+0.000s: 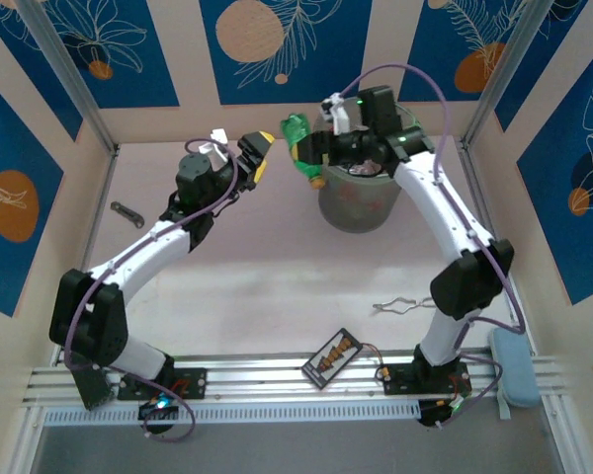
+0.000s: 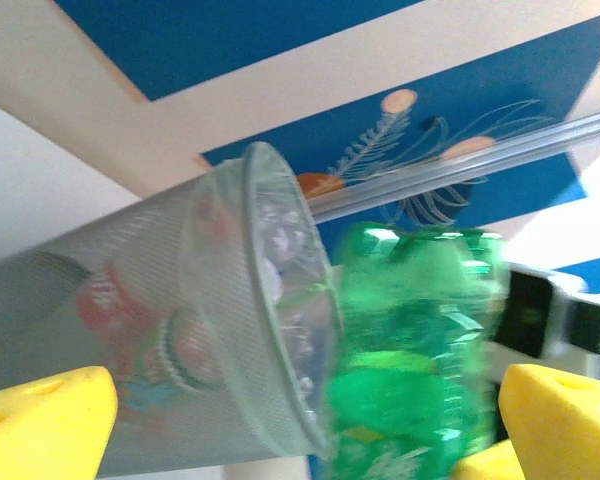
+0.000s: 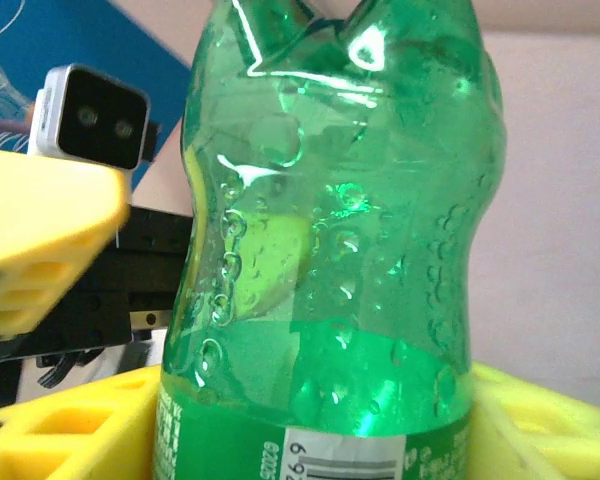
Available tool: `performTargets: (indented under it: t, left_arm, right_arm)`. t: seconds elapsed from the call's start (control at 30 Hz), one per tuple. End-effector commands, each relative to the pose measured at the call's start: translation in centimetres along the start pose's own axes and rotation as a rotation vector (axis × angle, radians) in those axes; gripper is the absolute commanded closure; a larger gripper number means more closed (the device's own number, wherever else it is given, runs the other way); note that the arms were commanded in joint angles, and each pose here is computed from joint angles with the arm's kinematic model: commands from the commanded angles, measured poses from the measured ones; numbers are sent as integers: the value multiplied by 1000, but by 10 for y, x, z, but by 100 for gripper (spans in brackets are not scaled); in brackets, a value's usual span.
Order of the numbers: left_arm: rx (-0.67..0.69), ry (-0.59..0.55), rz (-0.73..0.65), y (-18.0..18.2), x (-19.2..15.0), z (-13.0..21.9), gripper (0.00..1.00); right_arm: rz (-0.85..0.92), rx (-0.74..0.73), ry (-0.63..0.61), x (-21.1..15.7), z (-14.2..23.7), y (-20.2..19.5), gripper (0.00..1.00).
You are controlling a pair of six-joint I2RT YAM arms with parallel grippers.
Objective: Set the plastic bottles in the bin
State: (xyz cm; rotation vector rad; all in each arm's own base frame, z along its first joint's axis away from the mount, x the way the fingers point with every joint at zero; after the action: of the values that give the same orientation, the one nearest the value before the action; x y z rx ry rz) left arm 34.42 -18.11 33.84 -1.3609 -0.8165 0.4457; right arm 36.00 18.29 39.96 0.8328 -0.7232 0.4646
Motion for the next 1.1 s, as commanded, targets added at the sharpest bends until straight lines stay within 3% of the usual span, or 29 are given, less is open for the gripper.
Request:
performTargets:
  t: [0.0, 0.27, 0.4, 0.77, 0.93, 1.07]
  left_arm:
    - [112, -20, -157, -17, 3, -1, 2]
    - [336, 56, -418, -29, 1, -58, 3]
    - [360, 95, -483, -29, -7, -85, 3]
    - [478, 170, -576, -9, -32, -127, 4]
    - [497, 159, -573, -2, -33, -126, 5]
    - [494, 158, -574, -1, -33, -127, 5]
  right_arm:
    - [29, -192, -85, 11, 59, 8, 41]
    - [-113, -679, -115, 20, 103, -54, 45]
    - [-162, -804, -119, 24, 103, -80, 46]
    - [-280, -802, -59, 22, 73, -116, 44]
    - [-287, -812, -11, 18, 68, -118, 34]
    - [-226, -819, -51, 28, 83, -104, 25]
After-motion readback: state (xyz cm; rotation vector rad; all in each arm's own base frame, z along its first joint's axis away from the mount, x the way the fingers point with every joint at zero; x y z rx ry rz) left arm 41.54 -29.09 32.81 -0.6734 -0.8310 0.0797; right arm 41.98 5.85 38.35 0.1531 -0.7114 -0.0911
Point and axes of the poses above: each hand's point on the last joint's axis, 136 mm out from that joint toward the fingers, its own z axis back along the fingers, its own y axis along the line the jaws close on, x = y × z, the point moved 10 cm from there along z, back along the fingers, and after that the axes turned 5 degrees about z, right-handed, at the moved point
